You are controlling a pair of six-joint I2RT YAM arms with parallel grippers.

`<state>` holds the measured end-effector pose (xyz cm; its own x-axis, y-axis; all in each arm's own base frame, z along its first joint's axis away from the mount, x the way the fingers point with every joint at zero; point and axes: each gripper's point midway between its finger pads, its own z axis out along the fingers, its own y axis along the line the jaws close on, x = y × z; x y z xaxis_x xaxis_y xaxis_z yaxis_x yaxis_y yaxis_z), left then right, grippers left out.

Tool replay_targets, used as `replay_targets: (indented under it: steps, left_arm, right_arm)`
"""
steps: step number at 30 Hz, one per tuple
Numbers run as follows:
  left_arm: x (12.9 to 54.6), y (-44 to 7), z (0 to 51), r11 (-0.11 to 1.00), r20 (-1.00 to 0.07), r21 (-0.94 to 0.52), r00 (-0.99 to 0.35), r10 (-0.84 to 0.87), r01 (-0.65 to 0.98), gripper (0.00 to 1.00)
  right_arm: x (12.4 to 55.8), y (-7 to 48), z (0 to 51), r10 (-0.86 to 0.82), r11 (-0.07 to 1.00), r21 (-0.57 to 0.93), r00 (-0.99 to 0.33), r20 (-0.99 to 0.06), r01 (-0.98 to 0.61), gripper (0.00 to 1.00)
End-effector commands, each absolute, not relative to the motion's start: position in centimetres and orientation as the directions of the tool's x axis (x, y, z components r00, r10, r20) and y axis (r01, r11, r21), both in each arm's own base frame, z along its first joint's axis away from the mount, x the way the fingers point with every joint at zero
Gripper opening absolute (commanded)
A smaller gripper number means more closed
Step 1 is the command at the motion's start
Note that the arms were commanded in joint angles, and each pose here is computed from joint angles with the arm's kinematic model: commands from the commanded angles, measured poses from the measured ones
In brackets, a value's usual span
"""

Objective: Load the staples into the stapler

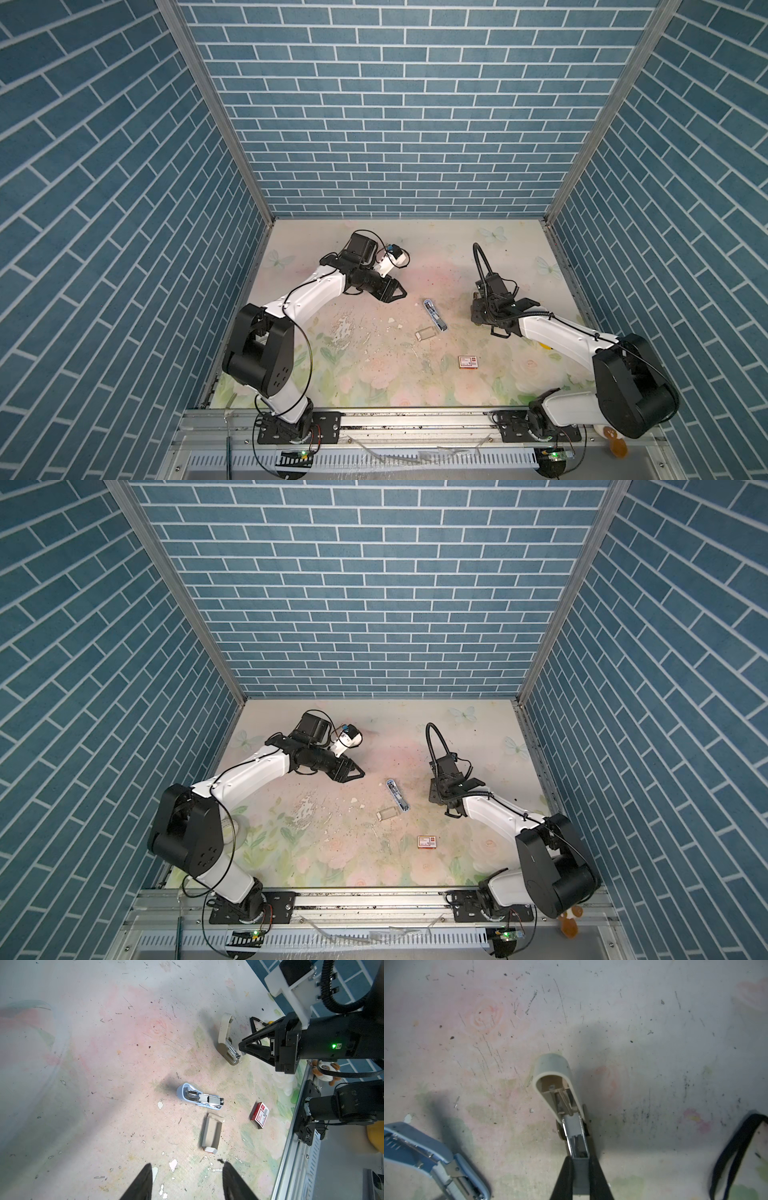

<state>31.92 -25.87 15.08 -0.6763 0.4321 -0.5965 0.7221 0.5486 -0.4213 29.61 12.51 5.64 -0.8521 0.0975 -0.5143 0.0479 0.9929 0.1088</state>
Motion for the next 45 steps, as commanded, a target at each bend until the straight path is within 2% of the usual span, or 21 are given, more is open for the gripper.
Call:
replay_targets:
  steps: [1,11,30,36,45]
  left_arm:
    - [31.6,-25.8,14.7,0.539,-0.592,-0.431,-0.677,0.437,0.724,0.56]
    - [31.6,-25.8,14.2,0.537,-0.586,-0.44,-0.683,0.436,0.72,0.56]
    - [31.7,-25.8,14.1,0.536,-0.585,-0.446,-0.687,0.431,0.716,0.55]
    - [31.6,-25.8,14.0,0.534,-0.582,-0.453,-0.691,0.428,0.713,0.55]
    - [31.7,-25.8,14.1,0.534,-0.587,-0.45,-0.687,0.427,0.716,0.55]
  right_arm:
    - [29.3,11.0,4.9,0.119,0.993,0.066,-0.858,-0.5,0.099,0.08]
    - [29.0,10.1,3.4,0.134,0.991,0.045,-0.877,-0.462,0.128,0.08]
    - [28.9,11.4,2.5,0.134,0.99,0.104,-0.893,-0.43,0.098,0.09]
    - [28.8,10.8,3.2,0.141,0.99,0.088,-0.881,-0.451,0.114,0.09]
    - [29.3,11.6,5.5,0.132,0.987,0.146,-0.847,-0.515,0.065,0.09]
